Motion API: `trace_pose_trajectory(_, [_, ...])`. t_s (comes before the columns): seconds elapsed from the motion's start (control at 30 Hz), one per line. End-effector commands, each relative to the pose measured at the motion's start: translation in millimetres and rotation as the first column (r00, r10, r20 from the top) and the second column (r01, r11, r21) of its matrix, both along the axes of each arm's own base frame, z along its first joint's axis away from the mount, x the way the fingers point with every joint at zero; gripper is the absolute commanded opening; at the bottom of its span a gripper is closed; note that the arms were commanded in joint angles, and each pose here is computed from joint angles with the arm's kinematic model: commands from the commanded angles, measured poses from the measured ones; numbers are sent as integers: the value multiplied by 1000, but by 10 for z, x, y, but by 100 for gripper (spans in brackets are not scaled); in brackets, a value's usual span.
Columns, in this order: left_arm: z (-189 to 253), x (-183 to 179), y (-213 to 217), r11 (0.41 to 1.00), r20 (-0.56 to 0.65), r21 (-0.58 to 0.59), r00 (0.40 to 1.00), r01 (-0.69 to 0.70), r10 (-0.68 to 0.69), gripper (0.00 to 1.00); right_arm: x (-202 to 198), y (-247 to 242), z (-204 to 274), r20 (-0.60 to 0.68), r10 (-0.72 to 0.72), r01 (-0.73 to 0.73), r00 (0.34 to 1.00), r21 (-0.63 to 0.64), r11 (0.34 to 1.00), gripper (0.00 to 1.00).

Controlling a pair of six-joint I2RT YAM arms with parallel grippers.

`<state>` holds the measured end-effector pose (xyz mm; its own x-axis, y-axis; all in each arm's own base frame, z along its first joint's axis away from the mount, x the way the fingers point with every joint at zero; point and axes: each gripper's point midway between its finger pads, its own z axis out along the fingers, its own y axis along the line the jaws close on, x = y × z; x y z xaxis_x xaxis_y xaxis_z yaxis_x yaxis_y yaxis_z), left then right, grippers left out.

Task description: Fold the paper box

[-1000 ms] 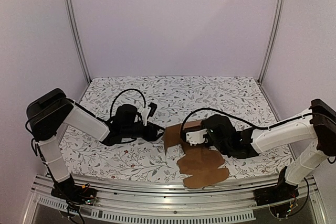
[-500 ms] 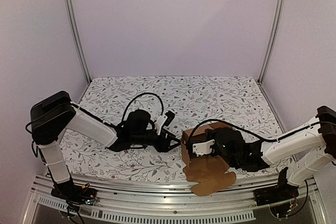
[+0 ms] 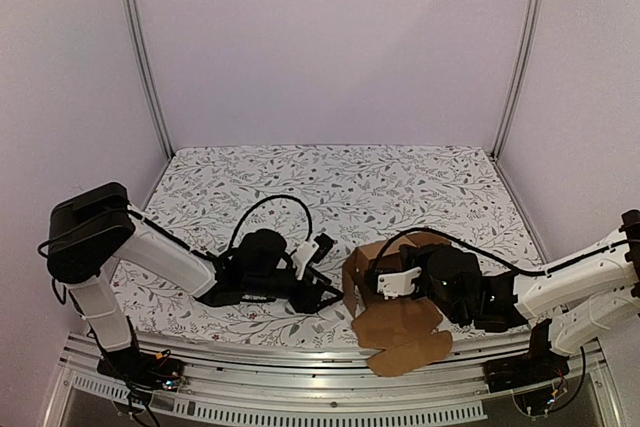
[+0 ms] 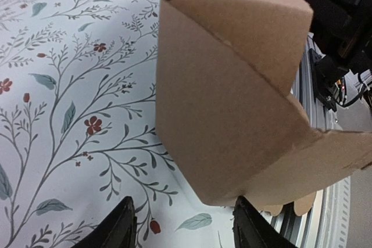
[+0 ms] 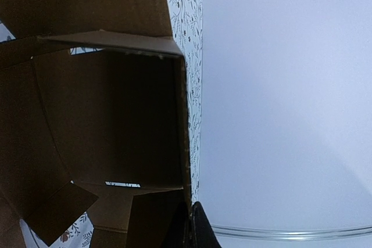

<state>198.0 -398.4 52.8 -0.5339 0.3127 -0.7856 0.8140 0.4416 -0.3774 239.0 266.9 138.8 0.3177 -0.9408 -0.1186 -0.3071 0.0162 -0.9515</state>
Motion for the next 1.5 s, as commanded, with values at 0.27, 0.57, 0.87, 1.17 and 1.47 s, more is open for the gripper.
trace_pose_trajectory(0.27, [469, -34, -250, 995, 74, -92, 997, 23, -16, 59, 1, 38, 126, -53, -35, 38, 998, 71, 997, 0])
trace_pose_trajectory(0.57, [476, 70, -338, 999, 104, -39, 994, -32, 36, 66, -17, 56, 69, -97, -36, 44, 995, 81, 996, 0])
trace_pose_trajectory(0.87, [269, 124, -541, 994, 148, 18, 983, -108, 105, 65, 16, 1, -48, -96, -83, 87, 992, 41, 995, 0])
trace_pose_trajectory(1.17, [123, 202, -623, 970, 222, 57, 950, -238, 220, 64, -144, -22, -197, -63, -65, 61, 996, -55, 997, 0])
trace_pose_trajectory(1.47, [122, 235, -617, 951, 286, 39, 915, -308, 285, 63, -209, -6, -305, -41, -66, 60, 997, -129, 990, 0])
